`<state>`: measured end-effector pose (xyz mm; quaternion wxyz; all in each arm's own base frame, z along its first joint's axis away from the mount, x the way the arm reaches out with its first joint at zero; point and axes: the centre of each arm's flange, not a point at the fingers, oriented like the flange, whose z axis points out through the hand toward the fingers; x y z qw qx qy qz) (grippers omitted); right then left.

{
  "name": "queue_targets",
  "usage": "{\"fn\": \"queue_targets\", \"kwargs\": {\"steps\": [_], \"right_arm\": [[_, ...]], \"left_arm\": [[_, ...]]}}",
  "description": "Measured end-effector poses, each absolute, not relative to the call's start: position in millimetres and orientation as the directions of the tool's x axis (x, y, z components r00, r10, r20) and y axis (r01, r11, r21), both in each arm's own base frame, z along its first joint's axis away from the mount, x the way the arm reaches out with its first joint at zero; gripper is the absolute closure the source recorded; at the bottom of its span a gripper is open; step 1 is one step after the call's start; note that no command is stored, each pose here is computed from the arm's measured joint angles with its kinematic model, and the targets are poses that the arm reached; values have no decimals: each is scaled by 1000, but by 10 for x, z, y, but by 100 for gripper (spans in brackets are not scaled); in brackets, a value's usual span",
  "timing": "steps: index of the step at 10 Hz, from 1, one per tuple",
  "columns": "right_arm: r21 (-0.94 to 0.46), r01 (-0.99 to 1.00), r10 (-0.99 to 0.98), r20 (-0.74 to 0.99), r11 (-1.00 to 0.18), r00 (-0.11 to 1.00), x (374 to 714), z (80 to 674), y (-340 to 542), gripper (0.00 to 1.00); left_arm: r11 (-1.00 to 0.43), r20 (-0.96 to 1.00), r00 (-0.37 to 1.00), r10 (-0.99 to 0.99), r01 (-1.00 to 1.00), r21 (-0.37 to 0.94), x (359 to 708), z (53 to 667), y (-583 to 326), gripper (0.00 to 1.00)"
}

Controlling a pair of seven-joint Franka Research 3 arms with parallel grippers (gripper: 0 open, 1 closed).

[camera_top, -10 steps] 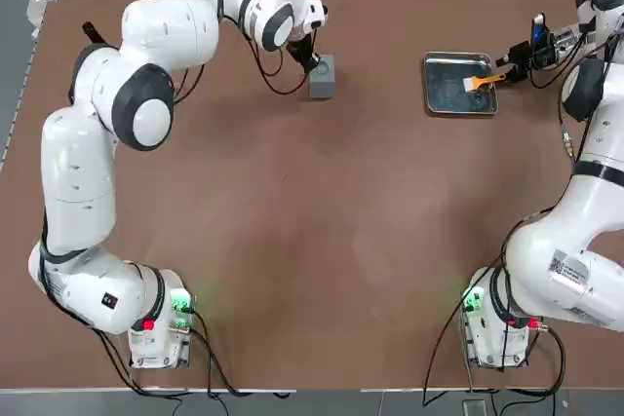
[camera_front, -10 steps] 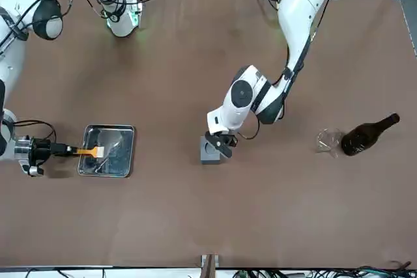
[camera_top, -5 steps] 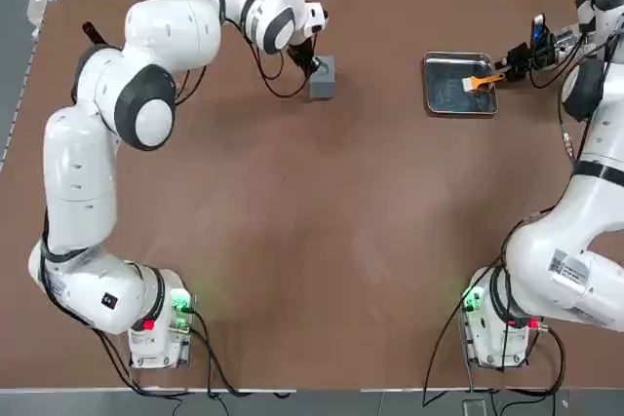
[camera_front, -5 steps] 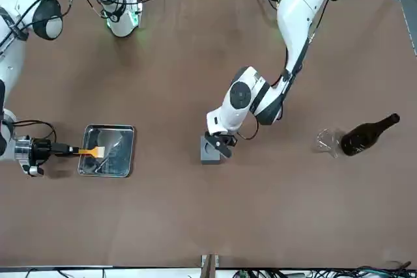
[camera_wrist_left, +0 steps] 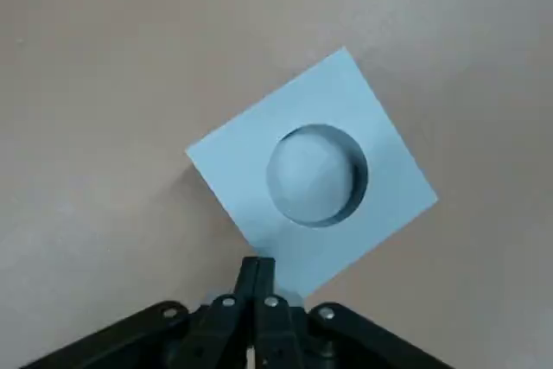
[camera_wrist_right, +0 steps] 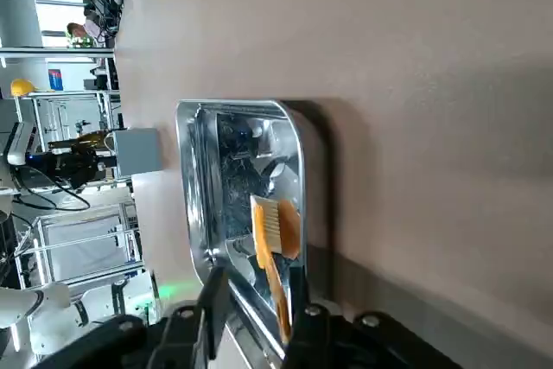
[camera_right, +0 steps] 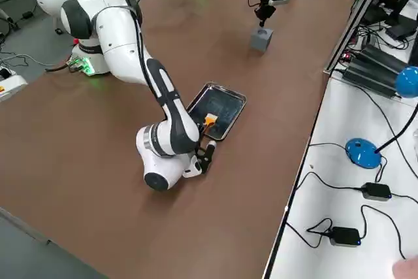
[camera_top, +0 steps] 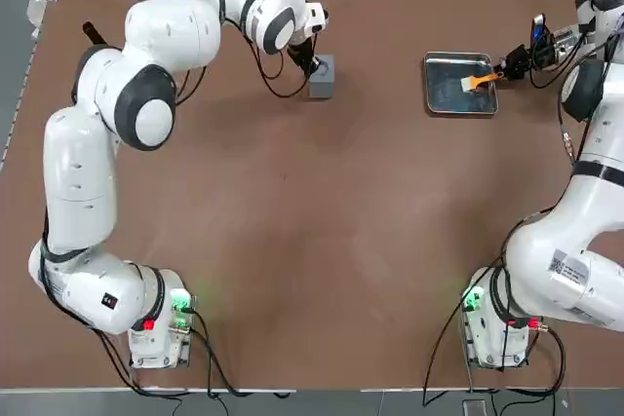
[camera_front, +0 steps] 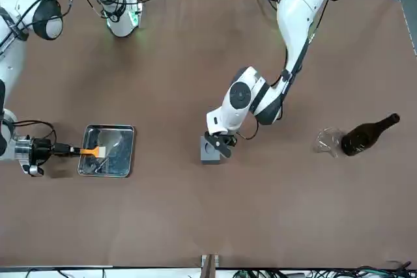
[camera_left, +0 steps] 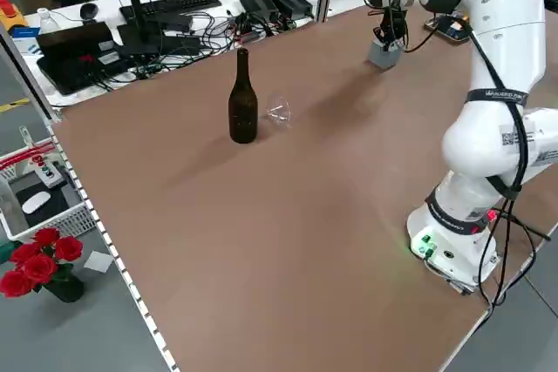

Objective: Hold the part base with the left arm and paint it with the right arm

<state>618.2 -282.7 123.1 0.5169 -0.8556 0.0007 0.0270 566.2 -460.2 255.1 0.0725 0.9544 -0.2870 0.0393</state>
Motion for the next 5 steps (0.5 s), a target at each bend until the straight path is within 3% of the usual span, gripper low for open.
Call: {"fn": "queue_targets", "kwargs": {"steps": [4, 5], "right_arm": [[-885, -27, 30, -46, -466, 999, 6188, 1232, -2814, 96], [-884, -26, 31, -45, -466, 999, 6192, 1234, -2810, 96]], "left_arm": [[-825, 117, 832, -542, -554, 116, 5661, 2552, -4604, 97], [-825, 117, 832, -542, -554, 116, 5661, 2552, -4604, 97]]}}
